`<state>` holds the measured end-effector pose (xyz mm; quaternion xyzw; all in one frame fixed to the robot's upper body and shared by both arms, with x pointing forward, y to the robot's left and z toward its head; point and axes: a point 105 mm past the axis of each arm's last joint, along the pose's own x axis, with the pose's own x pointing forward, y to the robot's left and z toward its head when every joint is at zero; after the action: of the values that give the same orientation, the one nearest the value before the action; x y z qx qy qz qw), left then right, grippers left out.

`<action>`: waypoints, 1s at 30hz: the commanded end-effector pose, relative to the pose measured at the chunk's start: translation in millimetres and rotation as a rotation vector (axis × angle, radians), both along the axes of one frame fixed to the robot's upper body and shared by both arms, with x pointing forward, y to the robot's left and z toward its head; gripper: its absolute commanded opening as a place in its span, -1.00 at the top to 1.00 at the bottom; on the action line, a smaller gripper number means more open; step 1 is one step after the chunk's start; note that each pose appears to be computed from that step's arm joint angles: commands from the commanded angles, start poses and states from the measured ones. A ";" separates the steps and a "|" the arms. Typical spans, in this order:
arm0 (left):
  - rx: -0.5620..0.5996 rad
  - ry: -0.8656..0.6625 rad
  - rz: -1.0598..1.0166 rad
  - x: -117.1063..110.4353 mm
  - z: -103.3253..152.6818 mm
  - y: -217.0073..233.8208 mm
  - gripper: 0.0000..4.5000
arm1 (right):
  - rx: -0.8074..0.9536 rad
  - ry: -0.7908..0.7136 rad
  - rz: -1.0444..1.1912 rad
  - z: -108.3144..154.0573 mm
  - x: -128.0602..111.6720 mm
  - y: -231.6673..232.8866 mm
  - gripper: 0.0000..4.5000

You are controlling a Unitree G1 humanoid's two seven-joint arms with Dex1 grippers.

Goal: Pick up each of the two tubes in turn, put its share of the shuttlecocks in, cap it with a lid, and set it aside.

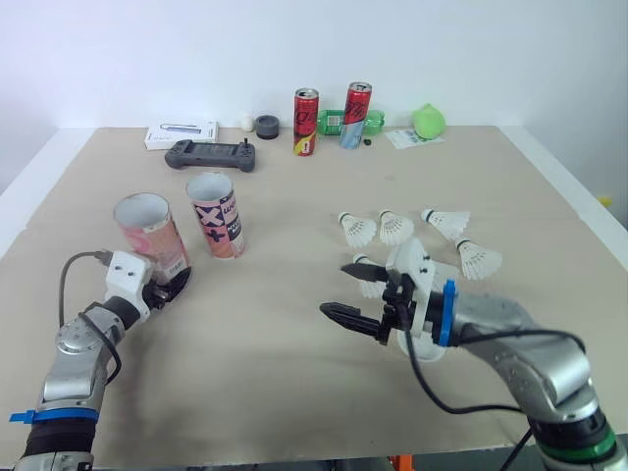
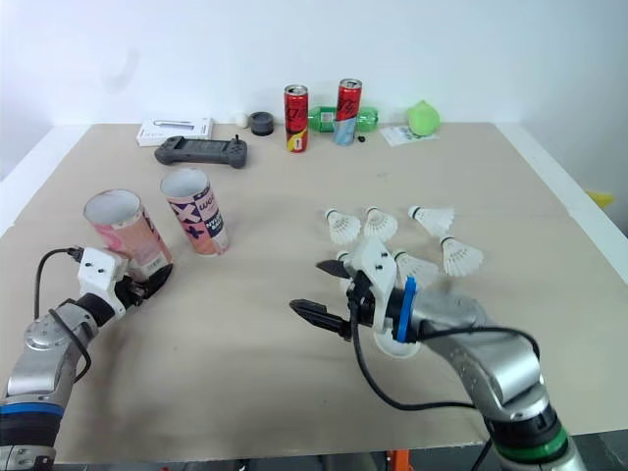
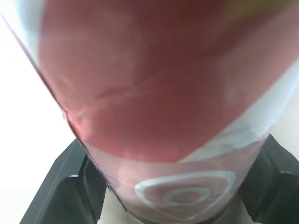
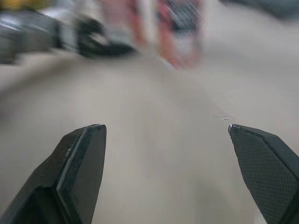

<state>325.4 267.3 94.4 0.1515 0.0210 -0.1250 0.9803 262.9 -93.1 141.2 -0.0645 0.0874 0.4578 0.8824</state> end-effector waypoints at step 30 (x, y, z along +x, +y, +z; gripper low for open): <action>0.451 -0.127 -0.029 -23.9 22.3 -3.9 -0.46 | 0.032 0.031 -0.373 -5.9 4.7 -19.8 -1.00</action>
<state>304.5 264.9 104.9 0.3405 0.0047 -0.1234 0.9321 262.0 -115.1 127.9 -0.0275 0.1259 0.2956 0.9466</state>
